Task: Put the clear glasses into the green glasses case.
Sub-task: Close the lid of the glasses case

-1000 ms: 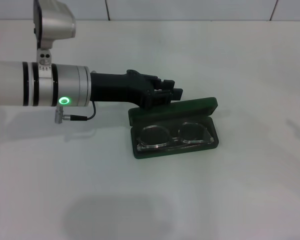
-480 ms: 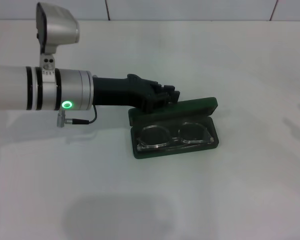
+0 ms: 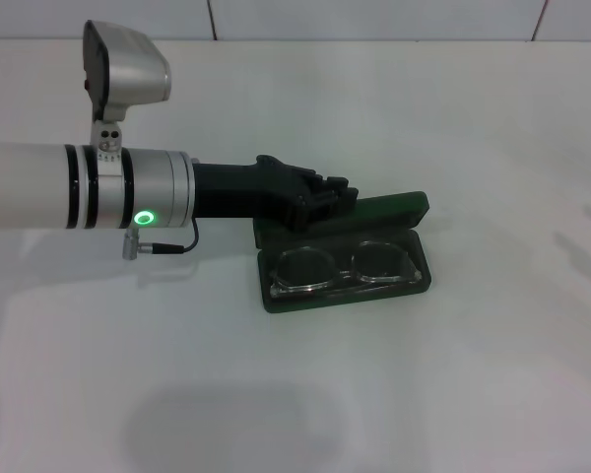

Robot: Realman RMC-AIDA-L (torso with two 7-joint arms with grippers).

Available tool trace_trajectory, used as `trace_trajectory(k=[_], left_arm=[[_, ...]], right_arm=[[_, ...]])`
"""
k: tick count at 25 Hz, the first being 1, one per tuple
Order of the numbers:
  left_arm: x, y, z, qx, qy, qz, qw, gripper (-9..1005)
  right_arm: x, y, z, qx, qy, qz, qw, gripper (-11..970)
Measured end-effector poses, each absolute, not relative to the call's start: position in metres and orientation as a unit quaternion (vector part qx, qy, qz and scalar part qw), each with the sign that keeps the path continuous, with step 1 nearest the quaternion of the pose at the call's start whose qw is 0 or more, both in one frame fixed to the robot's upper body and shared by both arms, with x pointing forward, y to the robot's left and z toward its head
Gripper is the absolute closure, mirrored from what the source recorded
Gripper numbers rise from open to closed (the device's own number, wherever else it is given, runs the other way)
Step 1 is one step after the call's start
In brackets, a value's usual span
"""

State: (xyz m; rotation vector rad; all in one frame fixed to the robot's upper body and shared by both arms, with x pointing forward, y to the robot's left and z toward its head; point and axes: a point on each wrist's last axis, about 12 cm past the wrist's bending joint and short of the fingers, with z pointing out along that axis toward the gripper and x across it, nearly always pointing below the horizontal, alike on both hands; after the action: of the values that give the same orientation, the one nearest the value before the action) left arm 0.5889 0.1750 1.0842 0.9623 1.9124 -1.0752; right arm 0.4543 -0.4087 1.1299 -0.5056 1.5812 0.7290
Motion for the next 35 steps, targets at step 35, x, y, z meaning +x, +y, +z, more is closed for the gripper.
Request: trace_trajectory(k=[35], left_arm=[[0.576,0.171,1.071,0.377,0.749,-0.431,0.335,826]], right_arm=[[0.455,-0.405,1.124,-0.214,0.686,0.326,0.614,374]])
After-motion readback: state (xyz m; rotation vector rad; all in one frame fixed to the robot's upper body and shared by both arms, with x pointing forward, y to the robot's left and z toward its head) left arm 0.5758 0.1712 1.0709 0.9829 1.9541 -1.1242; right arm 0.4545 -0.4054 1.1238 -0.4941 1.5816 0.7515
